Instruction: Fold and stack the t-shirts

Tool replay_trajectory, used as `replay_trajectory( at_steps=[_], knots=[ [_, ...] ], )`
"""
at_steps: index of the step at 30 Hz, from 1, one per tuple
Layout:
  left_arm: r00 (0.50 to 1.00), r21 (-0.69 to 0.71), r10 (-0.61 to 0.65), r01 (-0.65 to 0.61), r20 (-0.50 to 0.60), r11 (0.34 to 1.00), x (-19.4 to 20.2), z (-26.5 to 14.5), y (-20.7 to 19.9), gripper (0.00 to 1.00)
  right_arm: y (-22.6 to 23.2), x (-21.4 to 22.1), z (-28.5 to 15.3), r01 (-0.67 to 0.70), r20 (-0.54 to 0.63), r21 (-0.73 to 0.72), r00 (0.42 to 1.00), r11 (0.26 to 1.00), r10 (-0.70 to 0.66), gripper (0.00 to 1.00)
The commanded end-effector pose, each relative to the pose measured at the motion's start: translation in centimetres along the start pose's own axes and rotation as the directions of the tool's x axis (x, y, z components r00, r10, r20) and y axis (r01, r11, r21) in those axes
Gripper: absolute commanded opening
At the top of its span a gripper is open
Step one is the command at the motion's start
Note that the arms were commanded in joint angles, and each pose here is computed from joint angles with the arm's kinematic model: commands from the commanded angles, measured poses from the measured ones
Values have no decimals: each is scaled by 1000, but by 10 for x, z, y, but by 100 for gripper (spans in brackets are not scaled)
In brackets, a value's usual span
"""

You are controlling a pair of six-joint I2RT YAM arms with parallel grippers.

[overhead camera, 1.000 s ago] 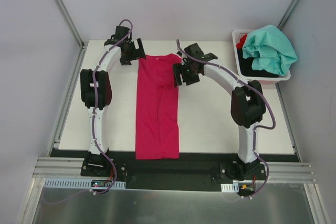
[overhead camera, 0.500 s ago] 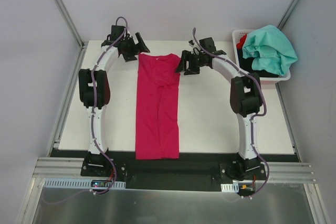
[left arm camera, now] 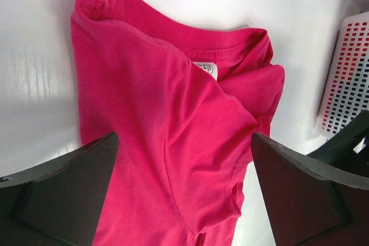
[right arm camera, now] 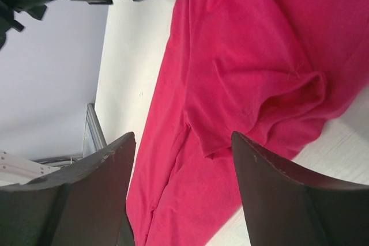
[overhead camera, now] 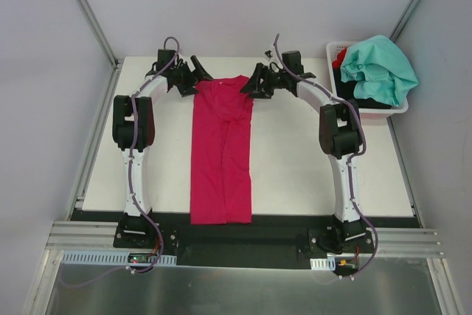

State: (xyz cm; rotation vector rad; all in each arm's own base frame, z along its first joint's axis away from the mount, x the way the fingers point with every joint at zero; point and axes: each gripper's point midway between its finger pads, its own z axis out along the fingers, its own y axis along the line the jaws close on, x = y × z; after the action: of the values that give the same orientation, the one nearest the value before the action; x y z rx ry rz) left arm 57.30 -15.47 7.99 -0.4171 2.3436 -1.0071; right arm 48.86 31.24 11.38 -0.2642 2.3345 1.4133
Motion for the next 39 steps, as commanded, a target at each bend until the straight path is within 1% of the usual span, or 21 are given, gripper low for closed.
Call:
replay_trajectory(
  at_steps=[1, 3, 11, 13, 16, 19, 22, 27, 31, 32, 33, 34, 35, 36, 37, 38, 39],
  knots=[
    [999, 65, -4, 2, 37, 998, -13, 1, -2, 99, 8, -28, -2, 32, 48, -107, 998, 994, -27, 71],
    [999, 91, -25, 22, 37, 996, -16, 4, -1, 99, 10, -34, 2, 13, 62, -145, 998, 989, -4, 70],
    [992, 86, -111, 106, 52, 991, -22, 13, 14, 99, -18, -32, 23, -77, 58, -148, 995, 986, 86, 70],
    [991, 103, -125, 119, 52, 988, -24, 15, 12, 99, -18, -32, 25, -97, 54, -163, 993, 982, 107, 71],
    [987, 90, -138, 131, 80, 987, -29, 18, 16, 99, -25, -29, 28, -84, 60, -141, 994, 987, 93, 71],
    [984, 51, -117, 111, 132, 992, -38, 18, 22, 99, -35, -27, 30, -94, 64, -107, 993, 990, 101, 71],
    [981, 44, -110, 104, 160, 994, -48, 19, 24, 99, -42, -33, 32, -100, 70, -108, 992, 989, 107, 71],
    [977, 52, -140, 134, 160, 990, -55, 31, 37, 99, -46, -47, 32, -90, 95, -117, 990, 989, 102, 72],
    [974, 83, -137, 124, 178, 989, -61, 30, 34, 99, -46, -47, 24, -90, 95, -125, 990, 988, 102, 72],
    [974, 100, -126, 108, 186, 989, -65, 26, 27, 99, -32, -52, 18, -63, 103, -142, 992, 988, 78, 72],
    [977, 115, -121, 101, 178, 988, -63, 23, 22, 99, -34, -44, 16, -81, 90, -136, 991, 987, 94, 72],
    [978, 116, -125, 107, 168, 987, -58, 21, 23, 99, -28, -43, 14, -71, 91, -143, 992, 987, 84, 72],
    [977, 145, -105, 79, 184, 986, -63, 9, 6, 99, -6, -50, 2, -34, 107, -160, 993, 987, 52, 72],
    [979, 156, -97, 69, 179, 985, -61, 1, -1, 99, 2, -47, -1, -31, 103, -164, 994, 986, 49, 72],
    [980, 161, -72, 42, 185, 986, -58, -15, -12, 99, 8, -38, -3, -41, 87, -166, 995, 985, 56, 72],
    [981, 148, -63, 36, 182, 988, -53, -24, -15, 99, 31, -39, -14, -13, 92, -184, 995, 983, 30, 73],
    [982, 135, -62, 39, 176, 990, -46, -33, -17, 99, 47, -33, -16, -3, 82, -193, 996, 981, 19, 72]
  ],
)
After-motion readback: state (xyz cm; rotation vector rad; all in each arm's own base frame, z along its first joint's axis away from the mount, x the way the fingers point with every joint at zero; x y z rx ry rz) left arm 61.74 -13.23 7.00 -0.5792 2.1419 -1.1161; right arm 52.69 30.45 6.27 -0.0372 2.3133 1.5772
